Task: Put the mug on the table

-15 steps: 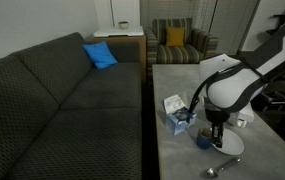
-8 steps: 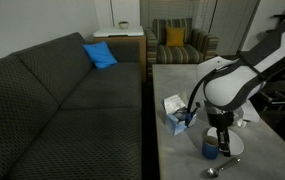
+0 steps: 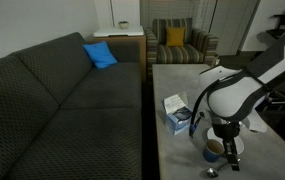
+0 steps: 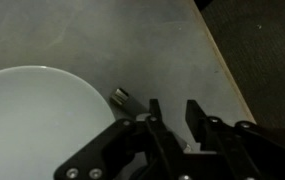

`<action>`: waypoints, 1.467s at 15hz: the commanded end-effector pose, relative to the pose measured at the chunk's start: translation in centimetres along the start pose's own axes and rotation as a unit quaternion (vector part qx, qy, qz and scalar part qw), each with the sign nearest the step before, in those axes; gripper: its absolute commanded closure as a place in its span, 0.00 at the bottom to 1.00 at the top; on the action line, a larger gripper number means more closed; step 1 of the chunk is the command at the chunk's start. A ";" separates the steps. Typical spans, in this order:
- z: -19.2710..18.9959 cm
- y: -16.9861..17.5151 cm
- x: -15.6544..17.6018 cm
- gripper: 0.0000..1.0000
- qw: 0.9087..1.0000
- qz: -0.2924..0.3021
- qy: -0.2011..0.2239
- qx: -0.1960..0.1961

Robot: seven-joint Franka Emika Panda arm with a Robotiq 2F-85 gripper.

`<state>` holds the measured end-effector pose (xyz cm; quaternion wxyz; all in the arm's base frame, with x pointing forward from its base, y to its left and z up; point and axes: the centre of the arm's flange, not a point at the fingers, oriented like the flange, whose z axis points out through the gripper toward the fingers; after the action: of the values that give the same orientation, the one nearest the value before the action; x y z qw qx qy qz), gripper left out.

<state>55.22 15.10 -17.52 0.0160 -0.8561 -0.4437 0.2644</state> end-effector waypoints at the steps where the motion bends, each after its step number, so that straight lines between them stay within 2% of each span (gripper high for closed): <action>1: 3.1 2.5 3.0 0.70 1.000 0.001 0.000 0.011; 2: 3.2 2.4 2.9 0.75 1.000 0.001 -0.001 0.011; 4: 3.1 2.4 2.9 0.75 1.000 0.003 0.001 0.011; 5: 2.8 2.5 2.8 0.68 1.000 0.005 0.005 0.012; 7: 2.0 2.9 2.5 0.46 1.000 0.012 0.015 0.011; 9: 0.8 3.0 2.0 0.35 0.999 0.018 0.033 0.002; 13: -2.1 3.0 0.8 0.07 0.998 0.018 0.062 -0.016; 14: -2.8 2.9 0.5 0.02 0.998 0.004 0.059 0.004; 19: -3.9 2.7 -1.3 0.00 0.996 -0.008 0.063 0.059; 22: -5.0 2.2 -3.3 0.00 0.995 0.022 0.084 0.054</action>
<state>58.64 13.40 -14.99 0.0812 -0.8724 -0.4255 0.2266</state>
